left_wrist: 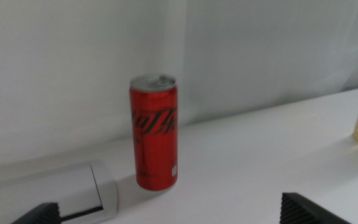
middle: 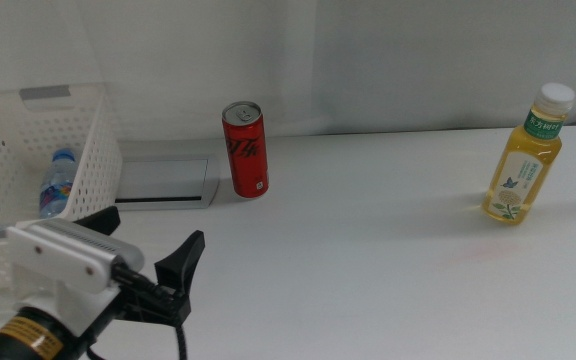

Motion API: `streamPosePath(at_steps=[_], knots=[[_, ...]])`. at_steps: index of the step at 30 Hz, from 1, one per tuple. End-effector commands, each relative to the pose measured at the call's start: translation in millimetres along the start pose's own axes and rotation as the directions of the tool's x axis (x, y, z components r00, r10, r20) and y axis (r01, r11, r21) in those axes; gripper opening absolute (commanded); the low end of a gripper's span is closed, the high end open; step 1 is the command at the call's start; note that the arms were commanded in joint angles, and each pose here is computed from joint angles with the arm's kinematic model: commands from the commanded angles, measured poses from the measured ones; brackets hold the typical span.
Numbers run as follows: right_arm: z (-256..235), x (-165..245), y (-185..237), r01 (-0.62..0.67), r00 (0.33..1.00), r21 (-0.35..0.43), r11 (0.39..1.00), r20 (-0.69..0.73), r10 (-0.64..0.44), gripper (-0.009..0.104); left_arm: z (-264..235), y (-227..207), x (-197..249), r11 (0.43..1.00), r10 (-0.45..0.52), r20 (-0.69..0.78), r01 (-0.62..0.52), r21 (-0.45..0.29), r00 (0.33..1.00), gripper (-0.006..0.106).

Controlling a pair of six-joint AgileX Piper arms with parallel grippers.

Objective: Use arms to grab the bottles and put them into the dustbin to the left of the table.

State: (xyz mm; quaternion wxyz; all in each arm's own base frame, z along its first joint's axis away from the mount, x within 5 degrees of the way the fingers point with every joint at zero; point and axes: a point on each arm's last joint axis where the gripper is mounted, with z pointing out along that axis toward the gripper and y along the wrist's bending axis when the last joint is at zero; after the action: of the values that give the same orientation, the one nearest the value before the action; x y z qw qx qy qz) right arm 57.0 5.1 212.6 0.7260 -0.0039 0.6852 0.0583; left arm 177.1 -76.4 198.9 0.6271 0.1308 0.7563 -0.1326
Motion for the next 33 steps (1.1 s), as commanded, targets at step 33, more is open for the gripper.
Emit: streamPosePath(at_steps=[33], knots=[[1, 14, -1, 0.004, 0.999, 0.010, 1.000, -0.039, -0.004, 0.103, 202, -5, 55, 0.992, -0.120, 0.033, 0.121, -0.041, 0.992, 0.093]])
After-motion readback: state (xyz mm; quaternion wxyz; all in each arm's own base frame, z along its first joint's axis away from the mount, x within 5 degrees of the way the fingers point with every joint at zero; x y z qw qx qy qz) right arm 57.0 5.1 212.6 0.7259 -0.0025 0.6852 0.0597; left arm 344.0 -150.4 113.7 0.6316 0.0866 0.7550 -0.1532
